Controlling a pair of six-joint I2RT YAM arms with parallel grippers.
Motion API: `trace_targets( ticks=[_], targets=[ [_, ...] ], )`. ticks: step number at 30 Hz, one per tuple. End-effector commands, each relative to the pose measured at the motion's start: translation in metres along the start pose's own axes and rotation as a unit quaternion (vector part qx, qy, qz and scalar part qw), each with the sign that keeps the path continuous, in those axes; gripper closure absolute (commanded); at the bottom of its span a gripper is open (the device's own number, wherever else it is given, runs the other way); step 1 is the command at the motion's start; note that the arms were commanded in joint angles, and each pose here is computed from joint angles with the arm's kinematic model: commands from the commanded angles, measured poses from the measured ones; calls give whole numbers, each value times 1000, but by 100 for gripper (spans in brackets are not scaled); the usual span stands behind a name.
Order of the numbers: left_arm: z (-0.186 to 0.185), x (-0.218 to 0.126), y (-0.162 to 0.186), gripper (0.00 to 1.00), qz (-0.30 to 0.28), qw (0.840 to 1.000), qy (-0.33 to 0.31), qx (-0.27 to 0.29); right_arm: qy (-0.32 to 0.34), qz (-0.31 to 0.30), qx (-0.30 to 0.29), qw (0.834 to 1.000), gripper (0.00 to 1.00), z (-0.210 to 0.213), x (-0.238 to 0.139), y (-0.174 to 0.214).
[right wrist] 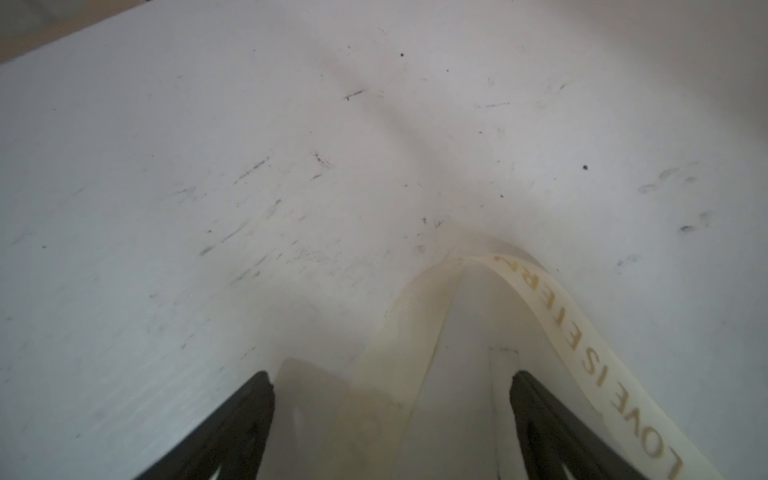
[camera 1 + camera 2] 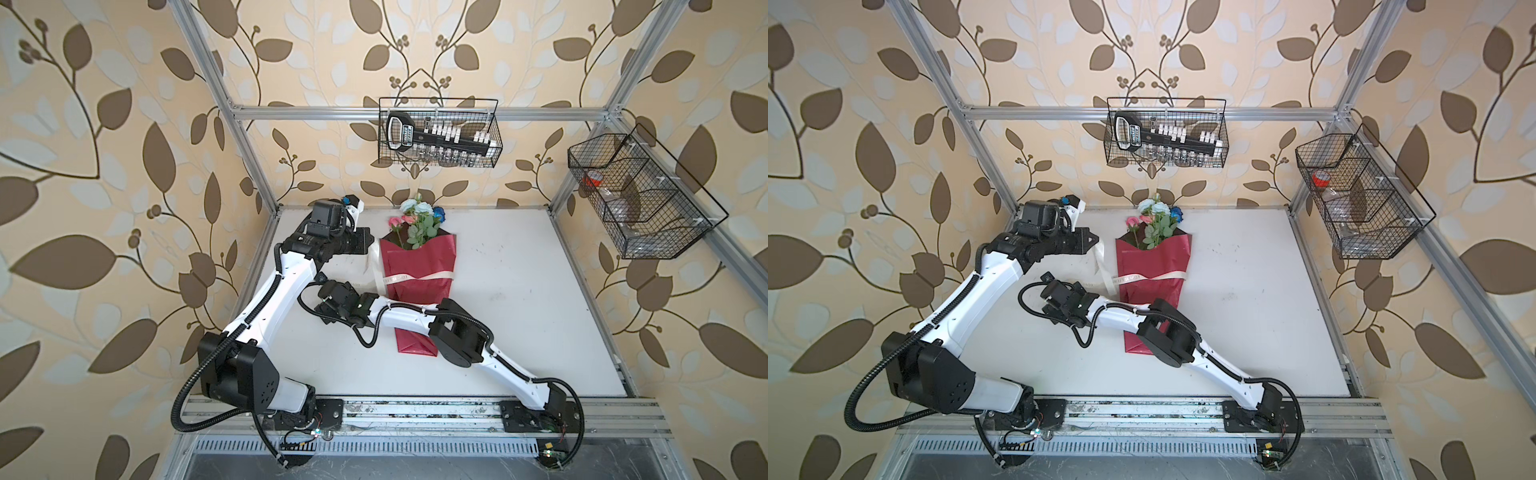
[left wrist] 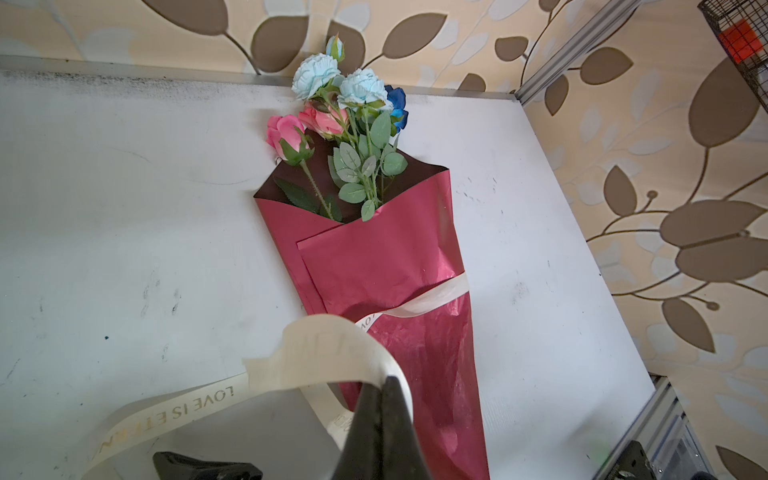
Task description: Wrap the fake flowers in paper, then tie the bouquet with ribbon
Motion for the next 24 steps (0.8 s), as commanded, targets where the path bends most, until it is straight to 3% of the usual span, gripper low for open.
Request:
trace_targets(
  ticks=[1, 5, 9, 12, 16, 24],
  targets=[
    [-11, -5, -9, 100, -7, 1000, 20, 19, -24, 38, -1, 999, 19, -2, 19, 27],
    [-10, -5, -10, 100, -10, 1000, 18, 18, -39, 66, 21, 997, 42, -12, 22, 45],
    [-9, -4, -11, 100, -13, 1000, 15, 15, -46, 93, 7, 995, 79, -13, 17, 63],
    [-6, -4, -11, 100, -14, 1000, 7, 14, -47, 109, -1, 993, 100, -15, 9, 72],
    [-1, -4, -10, 100, -20, 1000, -1, 10, -59, 111, 2, 992, 100, -16, -13, 68],
    [6, -5, -10, 100, -30, 999, -14, 0, -77, 57, 17, 995, 100, -18, -86, 24]
  ],
)
Point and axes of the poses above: each gripper's point midway between its finger pads, its own x axis out along the fingers, its own z axis along the line the jaws close on, y = z × x, the point moved 1 cm from there along -x, back along the fingers, and after that the axes turned 14 degrees about -x, right-handed, at the moved point
